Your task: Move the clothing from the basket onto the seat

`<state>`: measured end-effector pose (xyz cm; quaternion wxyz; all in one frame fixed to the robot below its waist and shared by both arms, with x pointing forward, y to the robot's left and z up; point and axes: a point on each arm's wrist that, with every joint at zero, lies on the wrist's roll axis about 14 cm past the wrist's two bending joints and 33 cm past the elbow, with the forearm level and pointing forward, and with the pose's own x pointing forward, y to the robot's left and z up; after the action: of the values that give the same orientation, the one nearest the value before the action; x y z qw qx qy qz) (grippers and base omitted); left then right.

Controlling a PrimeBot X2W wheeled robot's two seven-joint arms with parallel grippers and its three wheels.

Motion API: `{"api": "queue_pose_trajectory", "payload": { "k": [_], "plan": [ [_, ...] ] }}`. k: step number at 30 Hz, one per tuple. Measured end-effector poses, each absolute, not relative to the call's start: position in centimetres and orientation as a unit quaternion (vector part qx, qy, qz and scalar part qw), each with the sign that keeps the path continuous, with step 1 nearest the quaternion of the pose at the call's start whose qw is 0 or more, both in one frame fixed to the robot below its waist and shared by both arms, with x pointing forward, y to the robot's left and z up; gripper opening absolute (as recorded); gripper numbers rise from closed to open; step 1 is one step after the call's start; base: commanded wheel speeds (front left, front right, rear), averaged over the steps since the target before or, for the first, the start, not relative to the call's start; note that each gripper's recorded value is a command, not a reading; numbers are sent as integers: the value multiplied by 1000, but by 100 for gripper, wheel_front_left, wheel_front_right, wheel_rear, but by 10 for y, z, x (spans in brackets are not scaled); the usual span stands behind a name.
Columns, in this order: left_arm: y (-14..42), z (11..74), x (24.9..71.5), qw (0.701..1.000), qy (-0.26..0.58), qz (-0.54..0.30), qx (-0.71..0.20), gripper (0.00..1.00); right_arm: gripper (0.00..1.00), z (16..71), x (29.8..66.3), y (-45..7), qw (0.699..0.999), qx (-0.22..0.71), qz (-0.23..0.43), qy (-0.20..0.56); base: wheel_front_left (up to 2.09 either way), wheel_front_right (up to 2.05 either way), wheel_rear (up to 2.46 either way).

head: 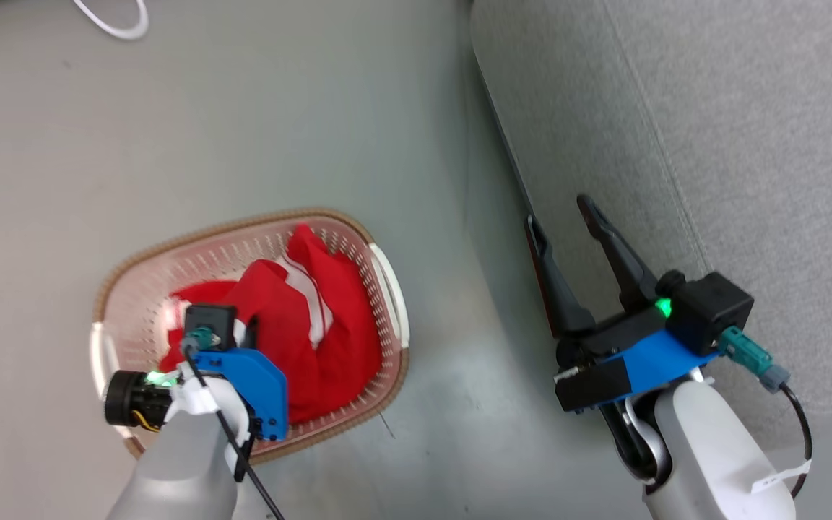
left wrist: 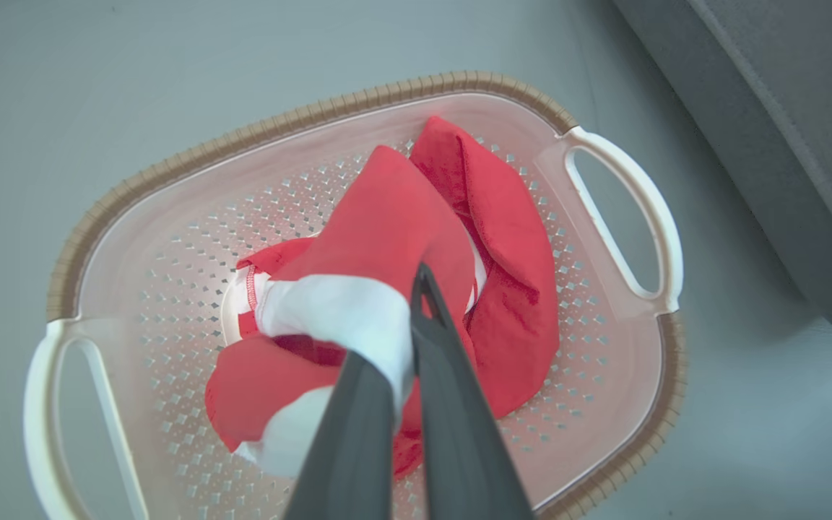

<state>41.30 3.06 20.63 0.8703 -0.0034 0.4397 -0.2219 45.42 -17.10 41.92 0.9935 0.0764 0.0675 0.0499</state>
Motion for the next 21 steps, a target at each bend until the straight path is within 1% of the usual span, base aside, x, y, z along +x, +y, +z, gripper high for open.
{"api": "queue_pose_trajectory", "payload": {
  "k": [6, 13, 21],
  "plan": [
    [30, 258, 418, 892, 376, -250, 17, 0, 100, 432, 435, -169, 995, 62, 52, 65, 0, 0, 0],
    [12, 333, 425, 917, 278, -286, 12, 0, 100, 455, 416, -166, 996, 61, 53, 49, 0, 0, 0],
    [-14, 420, 430, 932, 167, -323, 9, 0, 100, 478, 405, -145, 994, 66, 82, 28, 0, 0, 0]
  ]
}}
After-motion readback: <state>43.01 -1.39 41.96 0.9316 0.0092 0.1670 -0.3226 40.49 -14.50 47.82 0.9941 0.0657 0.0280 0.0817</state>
